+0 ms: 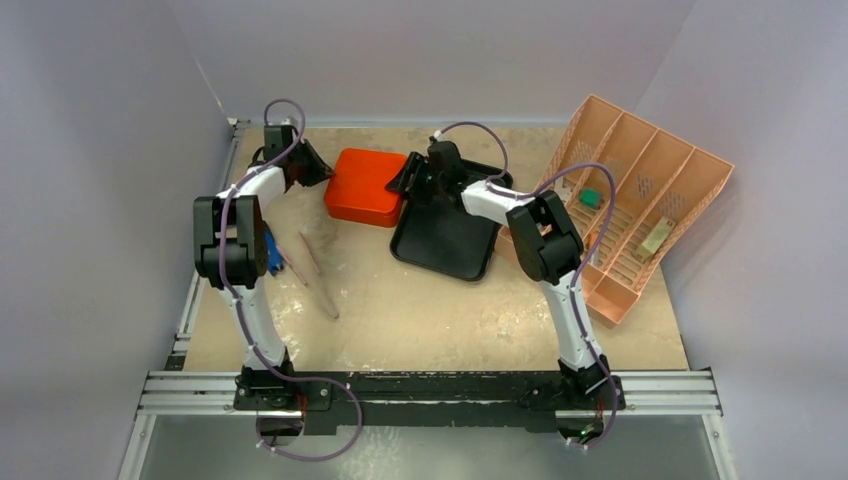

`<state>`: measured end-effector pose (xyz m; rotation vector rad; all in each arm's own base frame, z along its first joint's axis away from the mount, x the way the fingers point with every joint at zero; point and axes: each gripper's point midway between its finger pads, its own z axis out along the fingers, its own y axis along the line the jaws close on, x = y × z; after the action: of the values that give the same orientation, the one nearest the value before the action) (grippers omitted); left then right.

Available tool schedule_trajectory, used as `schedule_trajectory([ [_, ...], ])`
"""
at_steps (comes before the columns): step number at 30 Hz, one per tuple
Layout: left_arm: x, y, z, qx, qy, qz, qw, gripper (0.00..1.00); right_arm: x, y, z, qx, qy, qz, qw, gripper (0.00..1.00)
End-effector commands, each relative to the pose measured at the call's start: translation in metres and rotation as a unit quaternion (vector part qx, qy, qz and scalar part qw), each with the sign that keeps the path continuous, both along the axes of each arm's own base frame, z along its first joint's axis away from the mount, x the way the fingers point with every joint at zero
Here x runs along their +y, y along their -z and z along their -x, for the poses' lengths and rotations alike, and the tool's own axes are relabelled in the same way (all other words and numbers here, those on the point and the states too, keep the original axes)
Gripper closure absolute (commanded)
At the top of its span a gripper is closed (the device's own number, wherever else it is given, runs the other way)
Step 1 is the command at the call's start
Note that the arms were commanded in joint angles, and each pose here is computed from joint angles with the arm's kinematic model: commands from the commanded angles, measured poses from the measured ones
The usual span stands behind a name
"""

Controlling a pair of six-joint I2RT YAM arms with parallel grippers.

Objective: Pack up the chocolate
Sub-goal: Close the box lid on the packing box.

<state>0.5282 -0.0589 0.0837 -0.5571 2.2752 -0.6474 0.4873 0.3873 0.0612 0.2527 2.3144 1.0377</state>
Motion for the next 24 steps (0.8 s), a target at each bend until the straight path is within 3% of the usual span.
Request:
schedule_trajectory([
  [1,-0.073,-0.002,0.02,0.006,0.098,0.065,0.993,0.89,0.02,0.043,0.028,0.041,-0.063,-0.001,0.997,0.46],
  [7,-0.071,0.029,0.049,0.064,0.097,0.039,0.992,0.87,0.025,0.036,0.029,0.03,-0.071,-0.015,0.997,0.6],
  [13,-0.054,0.038,0.059,0.081,0.075,-0.008,0.994,0.84,0.012,0.054,0.033,0.048,-0.05,0.027,0.997,0.68],
  [19,-0.048,-0.038,0.028,0.003,0.04,0.082,0.996,0.71,0.006,0.06,0.043,0.059,-0.045,0.031,0.997,0.75],
  [24,0.006,-0.096,0.014,-0.035,-0.036,0.04,0.998,0.61,0.002,0.051,0.036,0.043,-0.039,0.036,0.998,0.82],
])
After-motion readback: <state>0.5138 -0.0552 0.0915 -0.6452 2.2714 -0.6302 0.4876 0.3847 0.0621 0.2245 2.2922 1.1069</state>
